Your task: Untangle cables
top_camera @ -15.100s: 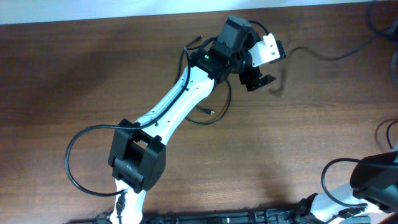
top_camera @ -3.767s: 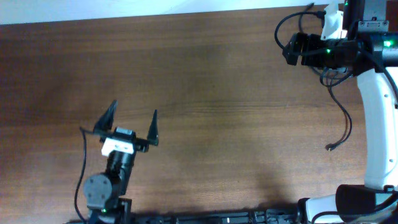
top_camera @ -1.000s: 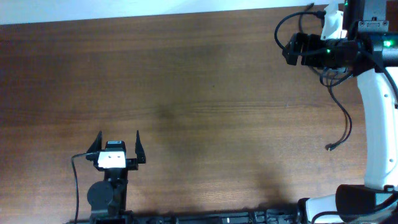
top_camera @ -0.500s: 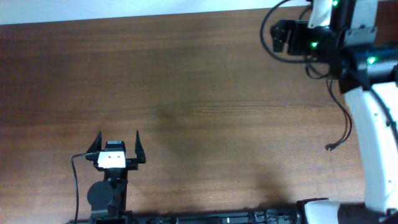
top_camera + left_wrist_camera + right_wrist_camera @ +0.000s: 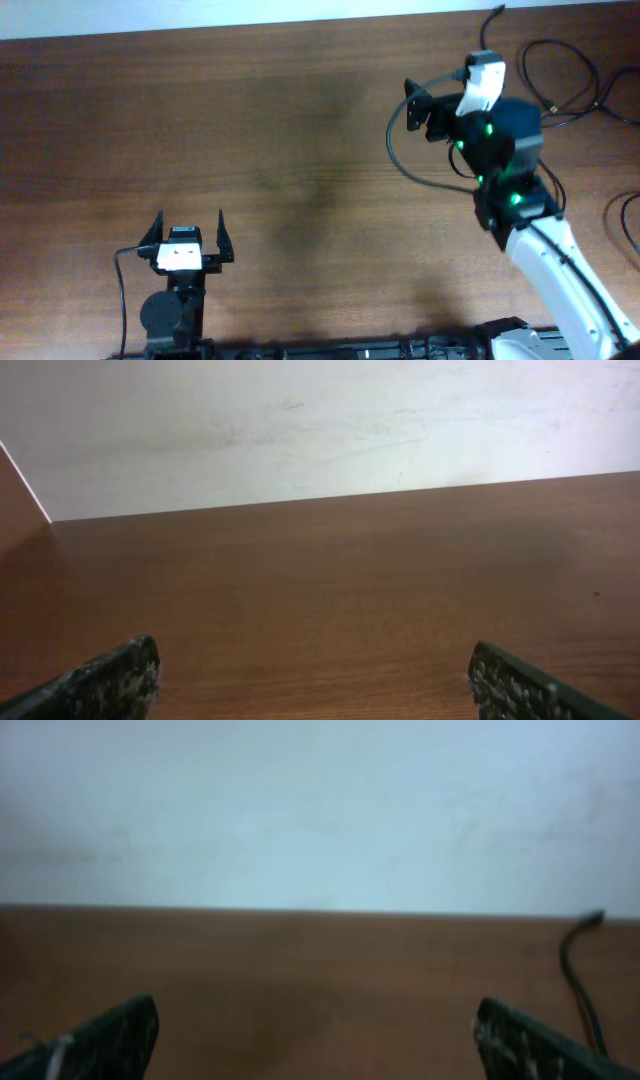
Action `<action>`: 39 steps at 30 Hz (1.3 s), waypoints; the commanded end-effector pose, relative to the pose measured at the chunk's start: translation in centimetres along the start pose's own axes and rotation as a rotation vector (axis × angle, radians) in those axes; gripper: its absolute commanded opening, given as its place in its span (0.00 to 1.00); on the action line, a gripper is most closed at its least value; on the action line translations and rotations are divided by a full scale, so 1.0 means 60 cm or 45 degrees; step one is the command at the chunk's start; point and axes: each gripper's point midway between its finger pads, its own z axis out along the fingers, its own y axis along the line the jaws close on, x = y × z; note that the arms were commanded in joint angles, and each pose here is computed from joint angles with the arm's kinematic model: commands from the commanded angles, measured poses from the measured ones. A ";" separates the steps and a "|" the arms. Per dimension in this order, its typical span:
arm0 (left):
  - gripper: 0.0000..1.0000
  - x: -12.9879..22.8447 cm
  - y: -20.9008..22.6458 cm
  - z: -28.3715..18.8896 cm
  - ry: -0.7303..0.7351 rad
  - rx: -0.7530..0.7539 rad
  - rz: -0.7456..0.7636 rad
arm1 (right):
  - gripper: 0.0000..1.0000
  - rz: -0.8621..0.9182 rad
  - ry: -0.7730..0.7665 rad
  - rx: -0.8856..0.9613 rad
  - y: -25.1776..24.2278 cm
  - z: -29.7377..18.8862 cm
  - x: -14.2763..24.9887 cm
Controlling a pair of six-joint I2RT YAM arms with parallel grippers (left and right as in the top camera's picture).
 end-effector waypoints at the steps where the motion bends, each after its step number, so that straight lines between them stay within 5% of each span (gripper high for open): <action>1: 0.99 0.002 0.005 -0.001 0.004 -0.020 -0.017 | 0.99 -0.010 -0.168 -0.027 0.006 -0.039 0.003; 18: 0.99 0.002 0.005 -0.001 0.004 -0.020 -0.017 | 0.99 -0.002 -0.505 0.131 -0.044 -0.212 0.115; 39: 0.99 0.002 0.005 -0.001 0.004 -0.020 -0.017 | 0.99 0.024 -0.208 0.375 -0.126 -0.261 0.221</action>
